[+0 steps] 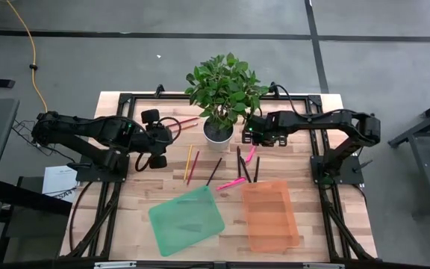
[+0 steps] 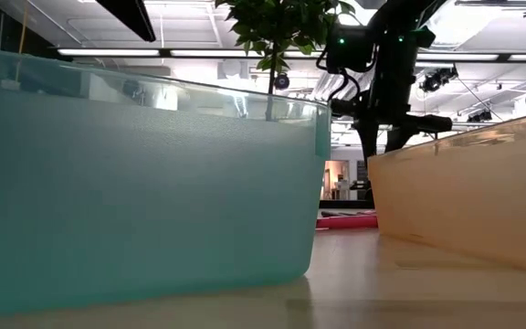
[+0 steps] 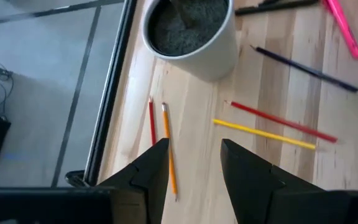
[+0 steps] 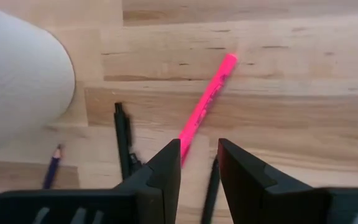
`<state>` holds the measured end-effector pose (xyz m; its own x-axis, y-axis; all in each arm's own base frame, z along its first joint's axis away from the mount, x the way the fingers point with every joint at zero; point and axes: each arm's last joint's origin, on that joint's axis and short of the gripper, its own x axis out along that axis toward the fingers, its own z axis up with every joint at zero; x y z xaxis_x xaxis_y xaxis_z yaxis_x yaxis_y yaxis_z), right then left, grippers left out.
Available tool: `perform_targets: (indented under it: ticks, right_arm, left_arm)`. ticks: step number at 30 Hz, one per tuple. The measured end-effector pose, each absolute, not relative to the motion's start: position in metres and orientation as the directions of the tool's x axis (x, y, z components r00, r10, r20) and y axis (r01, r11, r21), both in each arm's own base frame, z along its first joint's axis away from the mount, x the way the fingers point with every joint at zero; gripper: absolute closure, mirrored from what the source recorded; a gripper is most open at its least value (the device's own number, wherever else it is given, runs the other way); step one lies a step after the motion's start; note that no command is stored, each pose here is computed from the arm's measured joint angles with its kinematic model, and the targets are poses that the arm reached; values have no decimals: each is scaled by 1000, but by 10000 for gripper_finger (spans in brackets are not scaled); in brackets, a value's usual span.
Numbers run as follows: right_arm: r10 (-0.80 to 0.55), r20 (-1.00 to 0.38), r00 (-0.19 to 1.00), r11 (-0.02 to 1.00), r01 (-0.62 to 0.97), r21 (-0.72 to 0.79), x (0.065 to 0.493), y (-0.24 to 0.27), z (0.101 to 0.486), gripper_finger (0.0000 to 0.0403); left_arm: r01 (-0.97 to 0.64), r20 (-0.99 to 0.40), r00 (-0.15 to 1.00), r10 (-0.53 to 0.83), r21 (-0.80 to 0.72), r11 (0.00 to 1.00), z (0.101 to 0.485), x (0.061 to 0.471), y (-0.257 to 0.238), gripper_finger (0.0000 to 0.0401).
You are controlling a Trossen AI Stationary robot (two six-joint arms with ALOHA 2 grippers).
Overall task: Sort pens & pencils
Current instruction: Put the top right pink pen into the green bin
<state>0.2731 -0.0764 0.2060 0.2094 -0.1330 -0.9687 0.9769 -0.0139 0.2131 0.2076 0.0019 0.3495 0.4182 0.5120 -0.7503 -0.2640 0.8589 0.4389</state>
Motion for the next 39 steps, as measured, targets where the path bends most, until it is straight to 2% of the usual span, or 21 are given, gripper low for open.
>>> perform_targets:
  ticks: [4, 11, 26, 39]
  right_arm:
    - [-122, -969, 215, -67, 972, 224, 277, -77, 201, 307]
    - [-71, -986, 151, -125, 979, 159, 284, -78, 180, 307]
    - [-102, -981, 162, -266, 946, 184, 285, -88, 177, 307]
    - [-56, -988, 142, -332, 931, 153, 289, -94, 163, 307]
  left_arm:
    - [-233, -749, 421, 512, 456, 859, 350, 208, 2, 268]
    - [-213, -752, 414, 512, 467, 858, 349, 207, 2, 268]
    - [-182, -756, 393, 523, 493, 851, 348, 205, 2, 268]
    - [-176, -761, 382, 524, 497, 850, 348, 204, 2, 268]
